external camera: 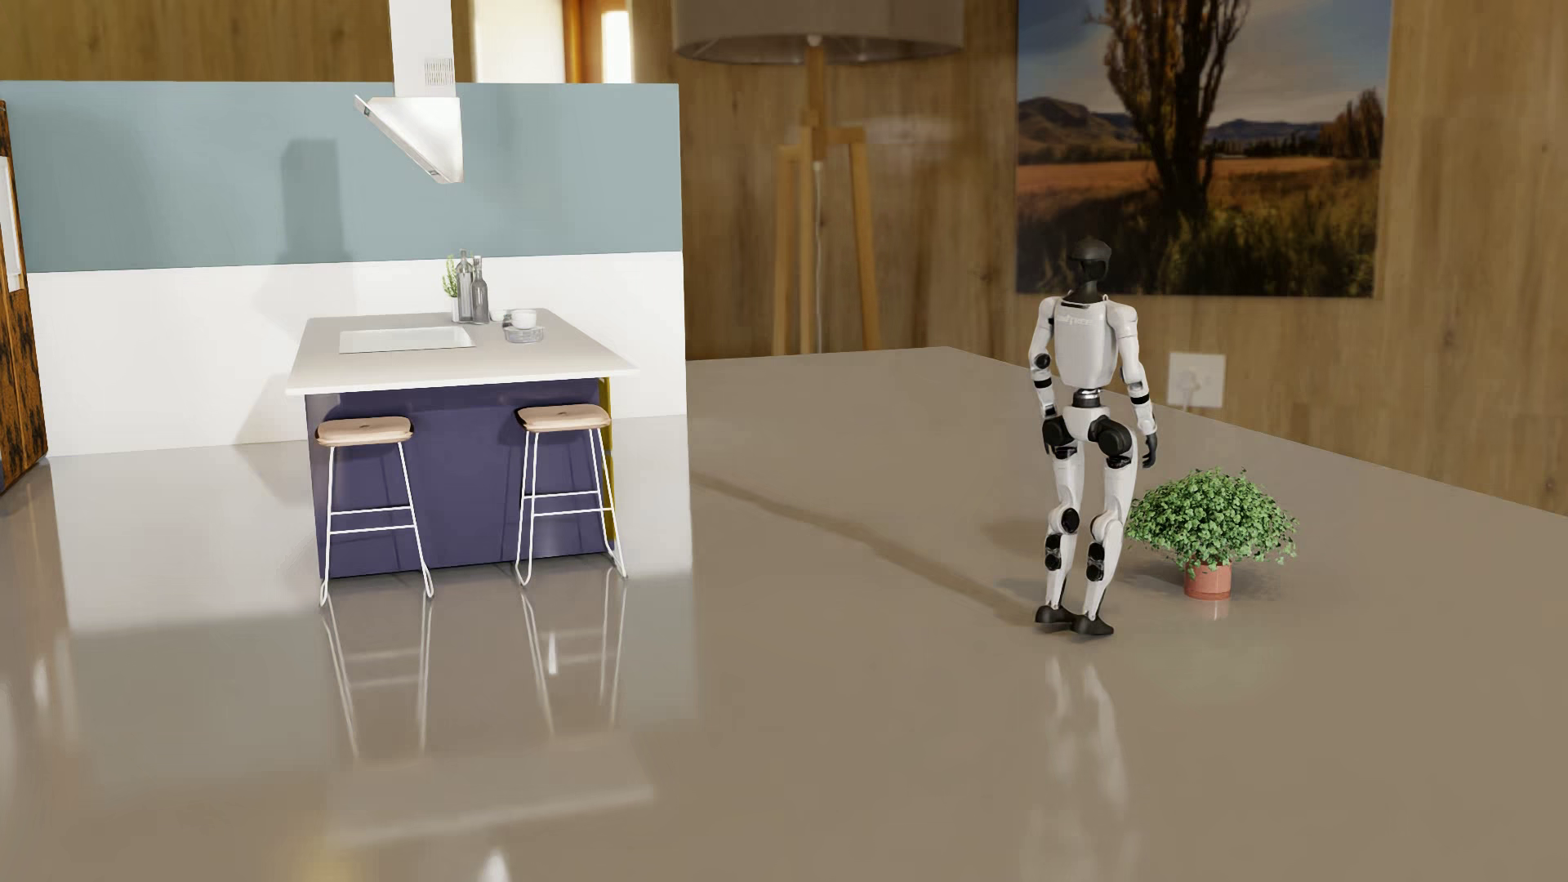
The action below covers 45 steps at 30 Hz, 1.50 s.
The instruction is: Stand still
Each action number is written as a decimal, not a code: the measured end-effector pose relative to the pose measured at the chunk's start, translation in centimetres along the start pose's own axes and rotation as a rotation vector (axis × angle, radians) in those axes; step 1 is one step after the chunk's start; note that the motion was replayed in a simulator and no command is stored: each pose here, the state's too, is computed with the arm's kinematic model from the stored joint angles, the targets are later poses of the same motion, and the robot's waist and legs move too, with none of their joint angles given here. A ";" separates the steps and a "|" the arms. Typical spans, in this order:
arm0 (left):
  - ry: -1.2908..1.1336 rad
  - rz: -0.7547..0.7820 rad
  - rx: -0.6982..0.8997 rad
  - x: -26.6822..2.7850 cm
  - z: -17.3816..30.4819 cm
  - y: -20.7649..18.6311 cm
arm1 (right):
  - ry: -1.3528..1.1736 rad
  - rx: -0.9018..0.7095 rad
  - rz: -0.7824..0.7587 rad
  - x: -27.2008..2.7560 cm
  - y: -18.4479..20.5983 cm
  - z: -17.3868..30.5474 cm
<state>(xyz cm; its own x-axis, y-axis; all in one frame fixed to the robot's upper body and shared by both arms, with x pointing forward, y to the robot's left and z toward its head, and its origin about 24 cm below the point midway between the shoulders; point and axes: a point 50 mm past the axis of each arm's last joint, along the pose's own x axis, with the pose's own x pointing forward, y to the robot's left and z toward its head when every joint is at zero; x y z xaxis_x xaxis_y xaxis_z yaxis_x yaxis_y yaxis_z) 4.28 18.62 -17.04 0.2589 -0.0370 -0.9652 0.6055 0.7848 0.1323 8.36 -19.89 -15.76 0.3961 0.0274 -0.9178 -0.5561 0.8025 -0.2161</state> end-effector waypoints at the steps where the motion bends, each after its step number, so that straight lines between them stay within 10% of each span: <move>1: 0.001 0.003 -0.008 0.0 0.0 0.1 | -0.002 0.001 -0.001 0.0 0.0 0.0; 45: -0.046 -0.005 0.020 0.0 1.1 0.0 | -0.010 -0.028 -0.013 0.0 -0.8 0.3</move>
<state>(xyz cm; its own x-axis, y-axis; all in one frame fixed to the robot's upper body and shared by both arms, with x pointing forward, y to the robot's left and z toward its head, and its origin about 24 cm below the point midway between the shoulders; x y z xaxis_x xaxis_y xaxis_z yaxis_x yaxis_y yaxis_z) 5.06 17.94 -16.81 0.2901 -0.0699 -0.9544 0.6219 0.7718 0.1325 9.09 -20.35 -15.51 0.4108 0.0227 -0.9114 -0.5707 0.7860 -0.2377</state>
